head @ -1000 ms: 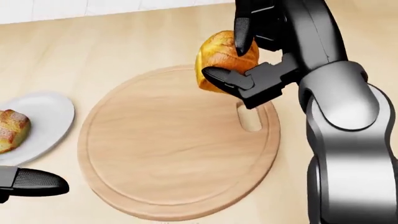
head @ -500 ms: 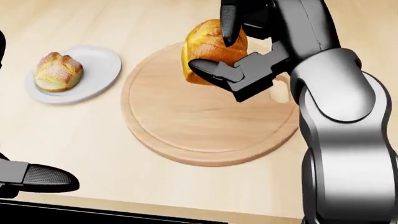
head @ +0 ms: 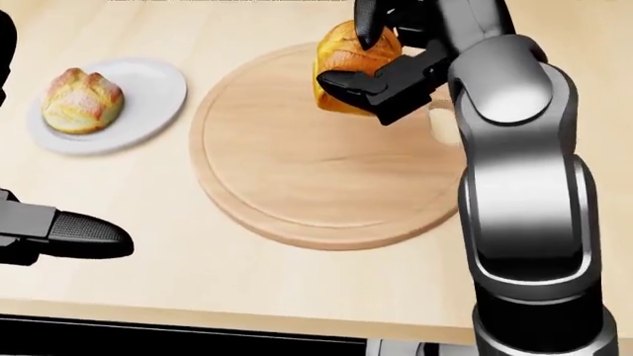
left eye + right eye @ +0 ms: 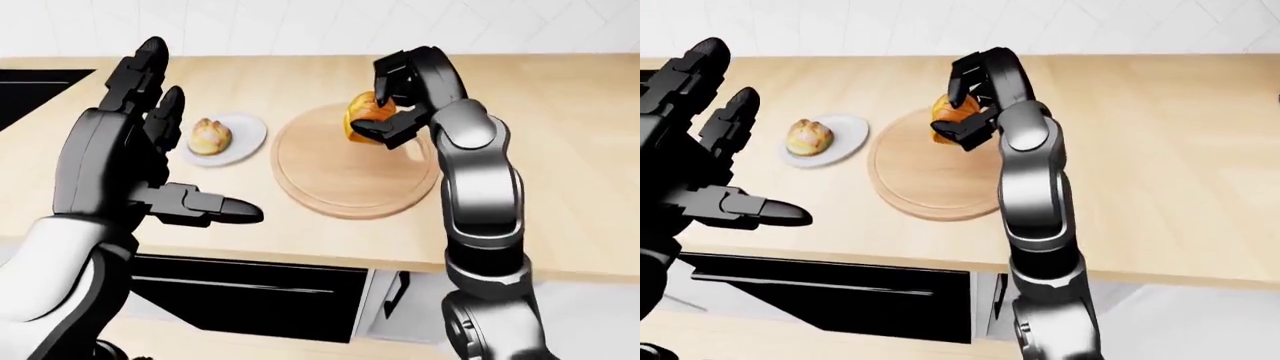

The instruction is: Place all breads on the cutting board.

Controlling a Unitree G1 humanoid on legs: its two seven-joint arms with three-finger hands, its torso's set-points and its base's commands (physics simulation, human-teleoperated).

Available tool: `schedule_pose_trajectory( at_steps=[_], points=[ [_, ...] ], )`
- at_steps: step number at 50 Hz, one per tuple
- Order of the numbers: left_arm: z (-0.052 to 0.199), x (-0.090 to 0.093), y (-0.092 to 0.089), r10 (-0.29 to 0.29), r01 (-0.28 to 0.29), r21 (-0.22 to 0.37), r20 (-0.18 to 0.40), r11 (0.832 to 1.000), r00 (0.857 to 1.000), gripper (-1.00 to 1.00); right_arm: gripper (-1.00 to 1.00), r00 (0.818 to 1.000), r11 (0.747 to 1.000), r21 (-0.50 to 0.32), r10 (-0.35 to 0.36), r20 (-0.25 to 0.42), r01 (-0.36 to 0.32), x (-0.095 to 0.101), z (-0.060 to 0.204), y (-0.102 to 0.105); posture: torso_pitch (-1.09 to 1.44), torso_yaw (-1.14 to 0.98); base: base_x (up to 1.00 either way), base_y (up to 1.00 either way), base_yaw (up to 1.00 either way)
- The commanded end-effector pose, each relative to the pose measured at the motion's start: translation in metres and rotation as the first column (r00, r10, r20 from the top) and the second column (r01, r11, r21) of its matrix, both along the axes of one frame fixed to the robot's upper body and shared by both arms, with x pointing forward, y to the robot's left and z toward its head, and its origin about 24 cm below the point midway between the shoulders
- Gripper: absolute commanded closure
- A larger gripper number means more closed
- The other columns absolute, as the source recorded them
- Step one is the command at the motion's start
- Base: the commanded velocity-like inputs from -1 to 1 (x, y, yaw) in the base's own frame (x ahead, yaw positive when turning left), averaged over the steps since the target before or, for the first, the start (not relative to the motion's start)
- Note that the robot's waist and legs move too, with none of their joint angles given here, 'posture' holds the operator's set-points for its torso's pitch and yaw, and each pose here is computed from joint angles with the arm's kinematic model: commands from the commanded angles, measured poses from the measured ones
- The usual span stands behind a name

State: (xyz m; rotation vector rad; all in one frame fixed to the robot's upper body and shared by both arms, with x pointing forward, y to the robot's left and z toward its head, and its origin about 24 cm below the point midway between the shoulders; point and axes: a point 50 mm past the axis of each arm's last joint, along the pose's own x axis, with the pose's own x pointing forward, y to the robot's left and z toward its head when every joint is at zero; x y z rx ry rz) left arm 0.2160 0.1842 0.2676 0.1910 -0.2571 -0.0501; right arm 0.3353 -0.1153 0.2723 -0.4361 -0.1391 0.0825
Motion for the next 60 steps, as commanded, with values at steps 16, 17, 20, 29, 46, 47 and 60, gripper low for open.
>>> schedule_pose_trajectory(
  at_steps=[16,17,20,29,46,47,60],
  points=[
    [0.009,-0.006,0.005,0.021,-0.021,0.007,0.075,1.000,0.997,-1.00,1.00,0.989,0.993,-0.081,-0.076,0.130,0.087,-0.005,0.016,-0.014,0.00,0.00,0.00,0.00,0.00],
    [0.009,-0.006,0.005,0.021,-0.022,0.008,0.075,1.000,0.997,-1.00,1.00,0.989,0.993,-0.079,-0.081,0.127,0.091,-0.005,0.016,-0.015,0.00,0.00,0.00,0.00,0.00],
    [0.008,-0.006,0.006,0.023,-0.023,0.009,0.074,1.000,0.997,-1.00,1.00,0.989,0.991,-0.080,-0.093,0.113,0.102,-0.002,0.012,-0.017,0.00,0.00,0.00,0.00,0.00],
    [0.008,-0.006,0.006,0.025,-0.025,0.011,0.073,1.000,0.997,-1.00,0.75,0.992,0.990,-0.086,-0.103,0.067,0.109,0.004,-0.003,-0.019,0.00,0.00,0.00,0.00,0.00],
    [0.008,-0.005,0.006,0.025,-0.026,0.011,0.075,1.000,0.997,-1.00,-0.07,0.995,0.987,-0.127,-0.098,-0.012,0.096,0.008,-0.027,-0.022,0.00,0.00,0.00,0.00,0.00],
    [0.007,-0.005,0.006,0.025,-0.026,0.012,0.075,1.000,0.997,-1.00,-0.13,0.995,0.987,-0.132,-0.100,-0.016,0.097,0.008,-0.028,-0.022,0.00,0.00,0.00,0.00,0.00],
    [0.016,-0.001,0.005,0.026,-0.028,0.020,0.082,0.999,0.996,-1.00,-1.00,0.996,0.984,-0.157,-0.087,0.006,0.087,-0.010,-0.012,-0.023,0.00,0.00,0.00,0.00,0.00]
  ],
)
